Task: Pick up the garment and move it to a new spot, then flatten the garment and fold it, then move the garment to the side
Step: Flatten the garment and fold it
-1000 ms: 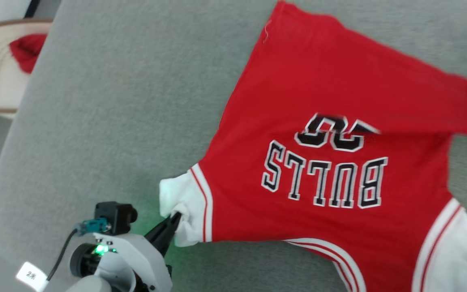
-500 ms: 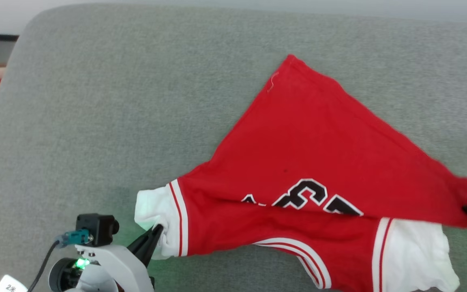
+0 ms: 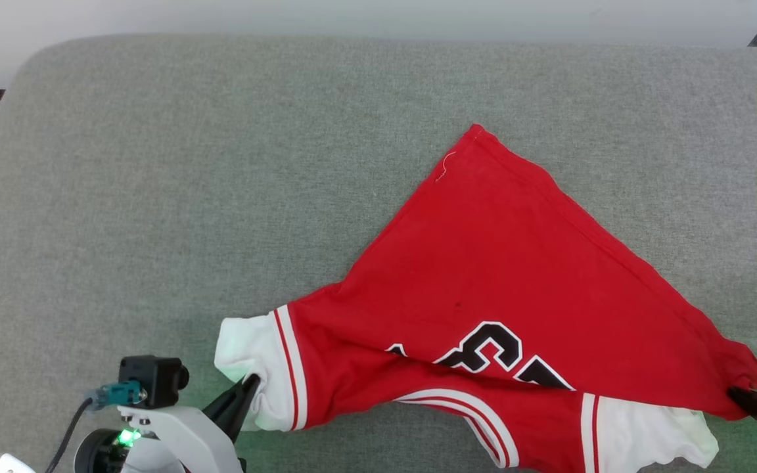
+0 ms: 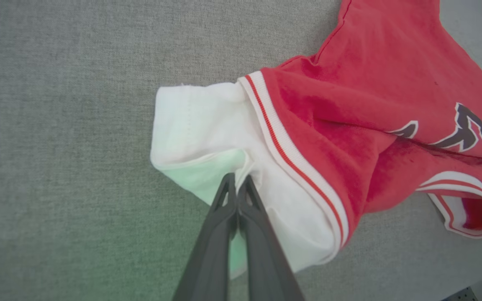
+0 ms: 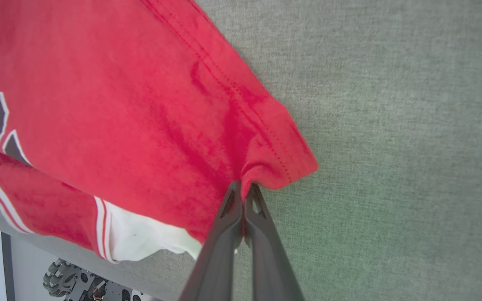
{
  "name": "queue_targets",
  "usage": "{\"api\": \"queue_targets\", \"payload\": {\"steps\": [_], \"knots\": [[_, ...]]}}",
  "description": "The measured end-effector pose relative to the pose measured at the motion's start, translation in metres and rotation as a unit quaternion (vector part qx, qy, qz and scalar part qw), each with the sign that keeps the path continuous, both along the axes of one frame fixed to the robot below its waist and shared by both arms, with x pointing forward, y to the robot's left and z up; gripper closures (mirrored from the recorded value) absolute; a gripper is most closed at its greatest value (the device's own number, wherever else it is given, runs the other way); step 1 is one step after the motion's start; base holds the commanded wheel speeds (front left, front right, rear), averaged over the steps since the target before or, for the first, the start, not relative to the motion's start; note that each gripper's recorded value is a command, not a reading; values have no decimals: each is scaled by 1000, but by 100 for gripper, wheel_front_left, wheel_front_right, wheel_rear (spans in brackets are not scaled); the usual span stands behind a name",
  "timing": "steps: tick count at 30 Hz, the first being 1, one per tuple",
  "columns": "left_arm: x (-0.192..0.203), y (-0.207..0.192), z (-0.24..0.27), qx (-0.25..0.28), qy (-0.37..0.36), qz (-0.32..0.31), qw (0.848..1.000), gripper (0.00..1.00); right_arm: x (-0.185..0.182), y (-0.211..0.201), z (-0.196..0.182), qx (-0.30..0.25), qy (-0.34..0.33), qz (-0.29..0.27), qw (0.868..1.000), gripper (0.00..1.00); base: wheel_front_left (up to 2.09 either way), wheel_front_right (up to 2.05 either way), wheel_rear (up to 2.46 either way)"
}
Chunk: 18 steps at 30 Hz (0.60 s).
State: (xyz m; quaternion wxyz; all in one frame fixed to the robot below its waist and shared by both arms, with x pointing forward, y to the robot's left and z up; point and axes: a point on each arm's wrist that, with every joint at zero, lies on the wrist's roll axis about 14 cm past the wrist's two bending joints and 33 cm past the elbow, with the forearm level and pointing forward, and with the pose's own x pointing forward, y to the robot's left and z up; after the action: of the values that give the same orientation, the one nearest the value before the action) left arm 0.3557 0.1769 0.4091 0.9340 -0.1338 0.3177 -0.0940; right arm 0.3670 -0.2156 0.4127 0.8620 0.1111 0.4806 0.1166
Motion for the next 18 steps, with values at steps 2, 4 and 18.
{"api": "queue_targets", "payload": {"steps": [2,4,18], "knots": [[0,0,1,0,-1,0,1000,100,-1,0,-1,1,0,-4,1000,0,0,0,0],[0,0,2,-1,-2,0,1000,100,-1,1,1,5,-3,-7,1000,0,0,0,0],[-5,-1,4,-7,-6,8,1000,100,39,34,71,9,-139,49,989,0,0,0,0]]}}
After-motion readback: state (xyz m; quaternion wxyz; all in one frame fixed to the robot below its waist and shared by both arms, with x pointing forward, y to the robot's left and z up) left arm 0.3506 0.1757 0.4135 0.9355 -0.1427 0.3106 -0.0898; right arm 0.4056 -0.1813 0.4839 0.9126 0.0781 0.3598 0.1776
